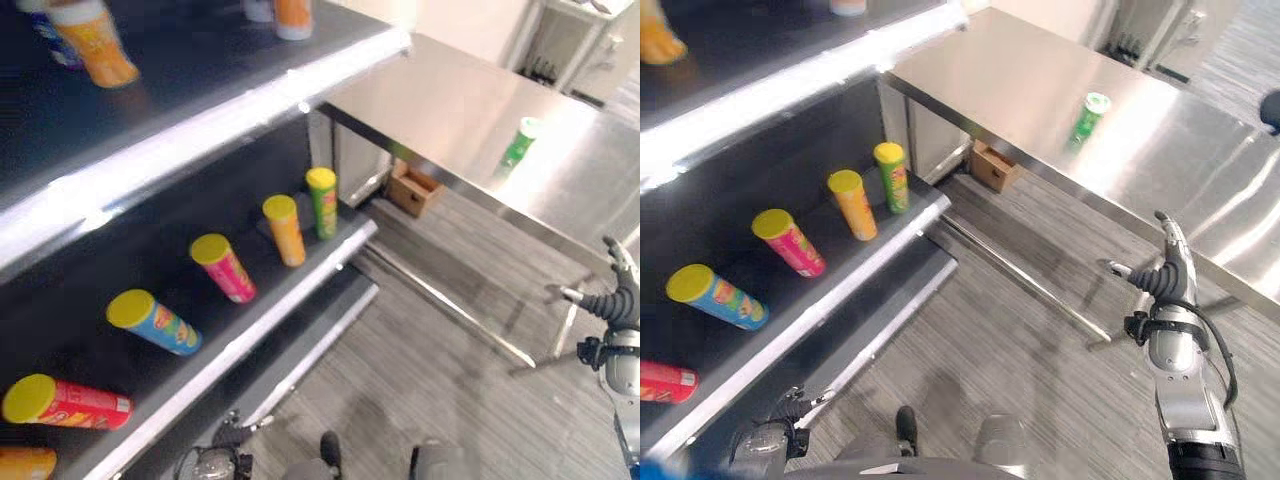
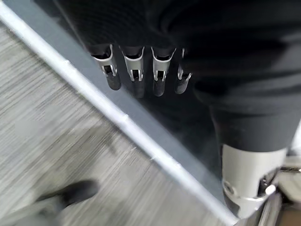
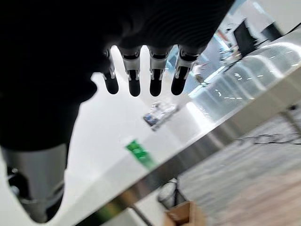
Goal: Put the goods on the table back onto the shelves and tidy them up.
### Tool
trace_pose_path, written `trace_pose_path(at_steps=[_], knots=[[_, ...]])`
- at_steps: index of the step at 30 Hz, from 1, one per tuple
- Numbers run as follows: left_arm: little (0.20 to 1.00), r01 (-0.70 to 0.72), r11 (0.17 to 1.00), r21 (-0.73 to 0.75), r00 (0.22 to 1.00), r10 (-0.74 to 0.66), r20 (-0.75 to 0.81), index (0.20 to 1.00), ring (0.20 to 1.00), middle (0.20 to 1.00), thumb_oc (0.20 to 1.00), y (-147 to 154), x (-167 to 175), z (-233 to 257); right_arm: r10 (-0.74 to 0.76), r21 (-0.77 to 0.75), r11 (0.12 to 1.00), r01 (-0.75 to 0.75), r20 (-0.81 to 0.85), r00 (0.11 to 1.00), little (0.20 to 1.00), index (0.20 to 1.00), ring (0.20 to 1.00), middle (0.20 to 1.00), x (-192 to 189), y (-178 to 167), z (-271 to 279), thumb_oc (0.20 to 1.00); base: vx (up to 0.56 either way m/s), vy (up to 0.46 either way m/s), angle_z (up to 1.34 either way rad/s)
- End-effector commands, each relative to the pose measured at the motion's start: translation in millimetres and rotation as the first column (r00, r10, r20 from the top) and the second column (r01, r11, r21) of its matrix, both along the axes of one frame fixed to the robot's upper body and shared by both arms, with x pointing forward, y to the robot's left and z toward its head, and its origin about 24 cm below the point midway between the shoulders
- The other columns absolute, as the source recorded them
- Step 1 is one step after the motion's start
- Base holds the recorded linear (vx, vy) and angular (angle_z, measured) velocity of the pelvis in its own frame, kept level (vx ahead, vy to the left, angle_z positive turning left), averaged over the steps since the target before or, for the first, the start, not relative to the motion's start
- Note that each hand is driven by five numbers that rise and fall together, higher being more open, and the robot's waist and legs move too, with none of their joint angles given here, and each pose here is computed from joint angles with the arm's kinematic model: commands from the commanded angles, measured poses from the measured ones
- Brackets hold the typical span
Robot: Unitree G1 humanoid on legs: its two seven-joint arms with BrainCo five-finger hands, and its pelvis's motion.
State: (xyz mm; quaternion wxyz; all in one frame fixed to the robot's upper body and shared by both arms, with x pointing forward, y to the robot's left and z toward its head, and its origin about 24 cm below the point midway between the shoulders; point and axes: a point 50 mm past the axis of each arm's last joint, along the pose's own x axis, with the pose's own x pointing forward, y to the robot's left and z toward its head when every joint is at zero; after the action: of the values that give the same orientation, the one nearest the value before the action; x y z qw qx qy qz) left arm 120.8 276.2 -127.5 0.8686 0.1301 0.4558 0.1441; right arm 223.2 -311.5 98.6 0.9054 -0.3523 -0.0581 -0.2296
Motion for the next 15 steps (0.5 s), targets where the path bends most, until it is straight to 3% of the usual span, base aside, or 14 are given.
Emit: trace_pose_path(at_steps=[1,8,15], knots=[[1.0,0.014,0.999,0.03,0.999,-0.015,0.036,1.0,1.0,1.0,1.0,3,5,5,-0.044,-0.095,0.993,0.064,0.201,0.979,1.0,1.0,1.0,1.0,4,-13,47,1.0,0.2,-0.097,0.14],[1.0,0.013,0.999,0.047,1.0,-0.014,0.009,1.0,1.0,1.0,1.0,3,1,2,-0.126,-0.135,0.977,0.163,0.247,0.961,1.0,1.0,1.0,1.0,-14,-26,56,1.0,0.23,-0.156,0.4],[1.0,0.047,0.998,0.038,0.998,-0.045,-0.038,1.0,1.0,1.0,1.0,0,-9,-3,-0.237,-0.161,0.948,0.274,0.215,0.947,1.0,1.0,1.0,1.0,-34,-61,63,1.0,0.17,-0.346,0.61]])
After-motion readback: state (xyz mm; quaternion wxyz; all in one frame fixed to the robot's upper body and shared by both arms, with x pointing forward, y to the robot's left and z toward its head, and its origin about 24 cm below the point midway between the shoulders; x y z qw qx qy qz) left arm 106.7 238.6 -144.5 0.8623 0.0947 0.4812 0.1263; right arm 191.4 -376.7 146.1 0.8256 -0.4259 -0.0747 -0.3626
